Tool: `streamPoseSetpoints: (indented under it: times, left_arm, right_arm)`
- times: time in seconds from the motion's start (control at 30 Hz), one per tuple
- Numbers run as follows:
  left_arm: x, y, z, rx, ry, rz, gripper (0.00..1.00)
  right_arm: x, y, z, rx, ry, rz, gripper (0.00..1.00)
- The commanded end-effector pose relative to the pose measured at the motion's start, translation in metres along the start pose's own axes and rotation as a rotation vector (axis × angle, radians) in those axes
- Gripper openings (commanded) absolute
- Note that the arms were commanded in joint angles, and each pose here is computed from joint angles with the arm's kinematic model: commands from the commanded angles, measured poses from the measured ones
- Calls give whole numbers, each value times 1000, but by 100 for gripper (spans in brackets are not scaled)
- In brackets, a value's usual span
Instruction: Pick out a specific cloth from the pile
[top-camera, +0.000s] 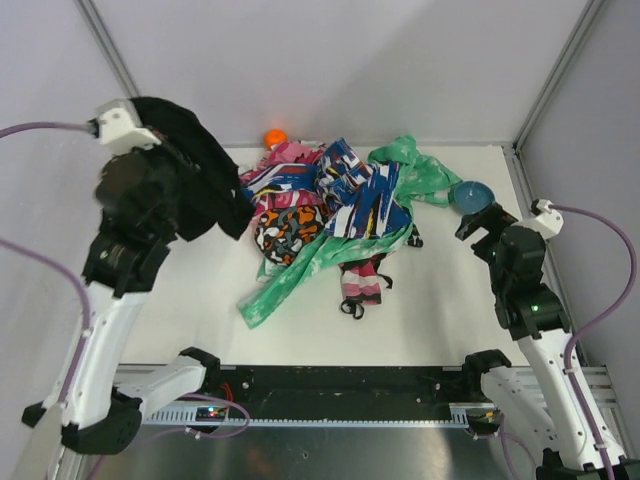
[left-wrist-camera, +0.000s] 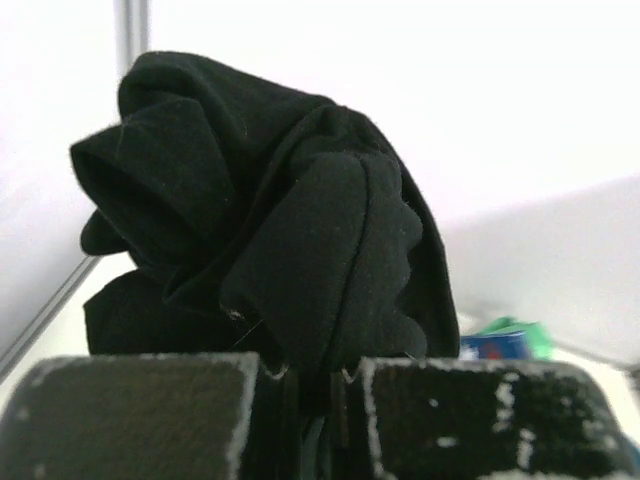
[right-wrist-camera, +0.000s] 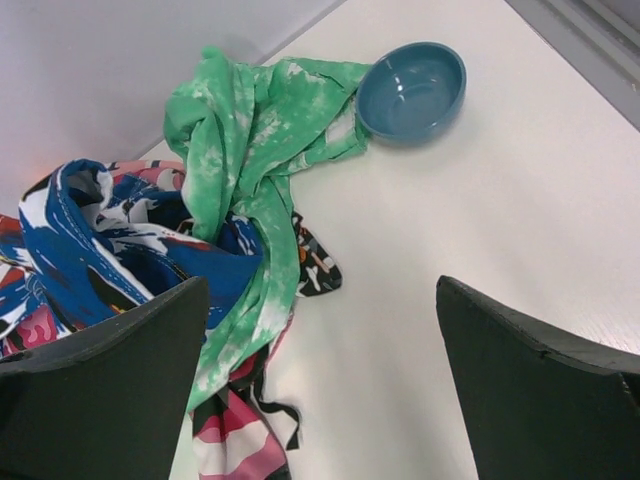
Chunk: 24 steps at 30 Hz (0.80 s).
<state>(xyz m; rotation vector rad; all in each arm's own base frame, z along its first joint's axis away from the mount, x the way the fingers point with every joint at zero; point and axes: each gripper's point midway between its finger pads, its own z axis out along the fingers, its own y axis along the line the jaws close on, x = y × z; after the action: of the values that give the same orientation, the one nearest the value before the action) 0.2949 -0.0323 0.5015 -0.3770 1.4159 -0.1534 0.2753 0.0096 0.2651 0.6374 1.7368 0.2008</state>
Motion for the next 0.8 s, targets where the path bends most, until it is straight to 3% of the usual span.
streamPoseSetpoints:
  times: [0.0, 0.33, 0.67, 0.73, 0.77]
  left_arm:
    - [27, 47, 14, -237, 9, 16, 1]
    - [126, 168, 8, -678, 138, -54, 1]
    - [147, 213, 6, -877, 148, -44, 7]
    - [153, 220, 9, -887, 169, -53, 15]
    - [157, 218, 13, -867, 197, -59, 29]
  right_arm:
    - [0, -16, -6, 46, -31, -17, 99]
    - [7, -24, 1, 86, -18, -62, 99]
    - [13, -24, 9, 95, -1, -76, 99]
    - [14, -22, 10, 82, -1, -74, 99]
    - [14, -22, 10, 81, -3, -67, 99]
